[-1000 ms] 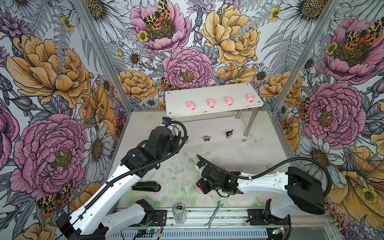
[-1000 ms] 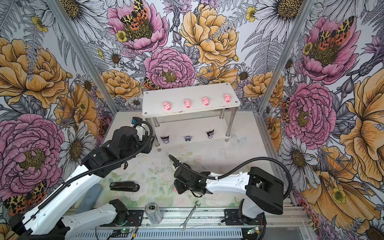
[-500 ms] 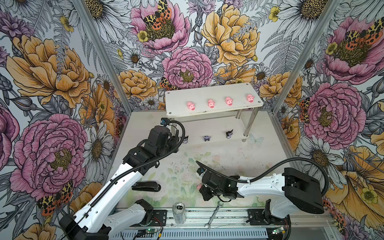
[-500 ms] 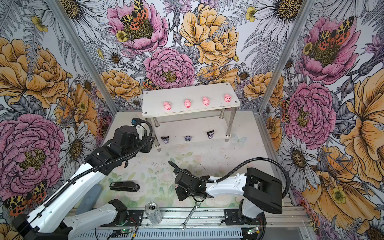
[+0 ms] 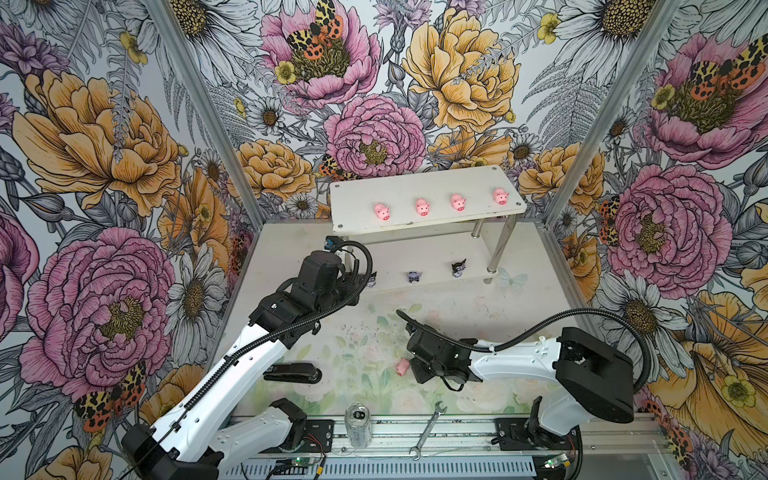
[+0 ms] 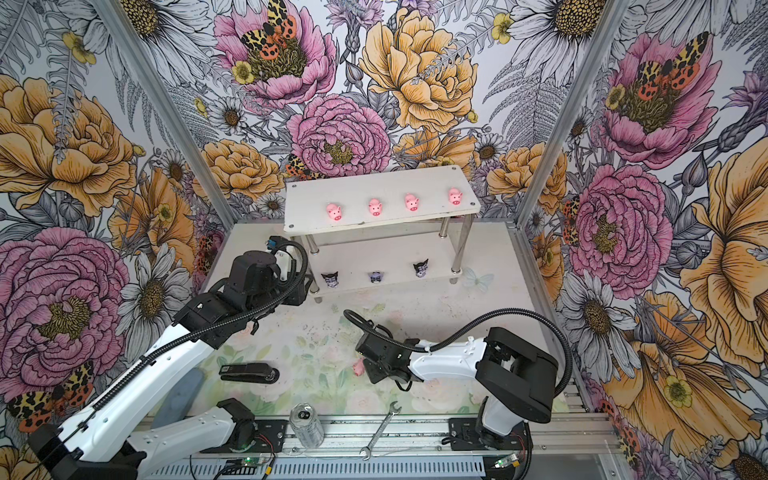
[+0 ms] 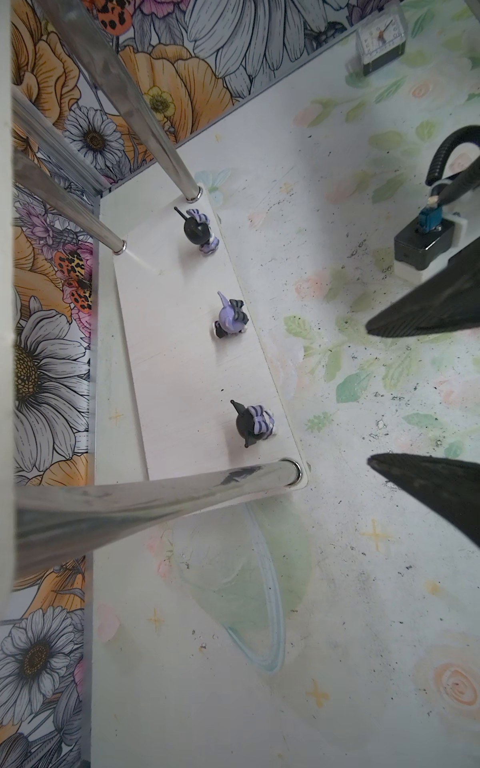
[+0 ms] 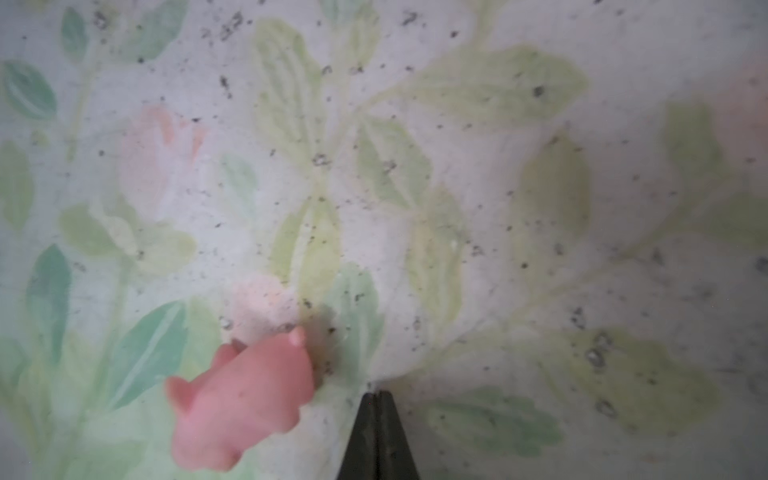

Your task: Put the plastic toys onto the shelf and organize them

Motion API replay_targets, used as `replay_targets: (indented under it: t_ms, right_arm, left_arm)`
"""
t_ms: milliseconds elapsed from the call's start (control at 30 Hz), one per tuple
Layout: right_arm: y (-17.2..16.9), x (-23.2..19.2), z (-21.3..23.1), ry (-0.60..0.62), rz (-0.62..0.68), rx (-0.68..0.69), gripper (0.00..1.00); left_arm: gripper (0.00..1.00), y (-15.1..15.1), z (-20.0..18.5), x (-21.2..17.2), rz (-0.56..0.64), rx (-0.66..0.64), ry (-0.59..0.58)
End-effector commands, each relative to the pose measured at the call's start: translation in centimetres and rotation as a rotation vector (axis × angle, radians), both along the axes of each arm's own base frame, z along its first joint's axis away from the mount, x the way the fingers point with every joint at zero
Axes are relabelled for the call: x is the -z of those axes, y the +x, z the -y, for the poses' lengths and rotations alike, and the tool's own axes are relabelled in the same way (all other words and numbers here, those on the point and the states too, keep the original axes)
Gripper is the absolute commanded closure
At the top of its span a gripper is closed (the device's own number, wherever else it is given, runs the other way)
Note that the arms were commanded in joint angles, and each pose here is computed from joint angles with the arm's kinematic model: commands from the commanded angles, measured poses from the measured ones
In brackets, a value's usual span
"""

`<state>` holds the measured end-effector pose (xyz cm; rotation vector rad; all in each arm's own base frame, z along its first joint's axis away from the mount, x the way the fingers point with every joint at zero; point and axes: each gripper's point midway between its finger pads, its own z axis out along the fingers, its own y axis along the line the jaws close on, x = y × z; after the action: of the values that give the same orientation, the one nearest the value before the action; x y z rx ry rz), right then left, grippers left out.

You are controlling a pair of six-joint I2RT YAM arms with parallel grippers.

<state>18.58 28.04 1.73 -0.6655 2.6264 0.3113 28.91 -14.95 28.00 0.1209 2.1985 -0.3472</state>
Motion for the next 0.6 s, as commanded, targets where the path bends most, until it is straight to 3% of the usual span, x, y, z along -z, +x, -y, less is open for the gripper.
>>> replay_targets:
  t_ms: [0,333,567]
  right_arm:
    - [1.2,-0.9,2.6,-0.094,0.062,0.032,1.0]
    - [-0.4,-7.1,-3.1,0.156,0.075,-0.063,1.0]
    - [-2.2,-5.2,-6.3,0.202,0.017,-0.129,1.0]
  left_arm:
    - [0.52,0.3,0.2,0.2,0.001,-0.003,-0.028]
    - [0.52,0.5,0.3,0.9,-0.009,-0.011,-0.041]
    - [0.52,0.2,1.4,2.8,-0.057,0.022,-0.08]
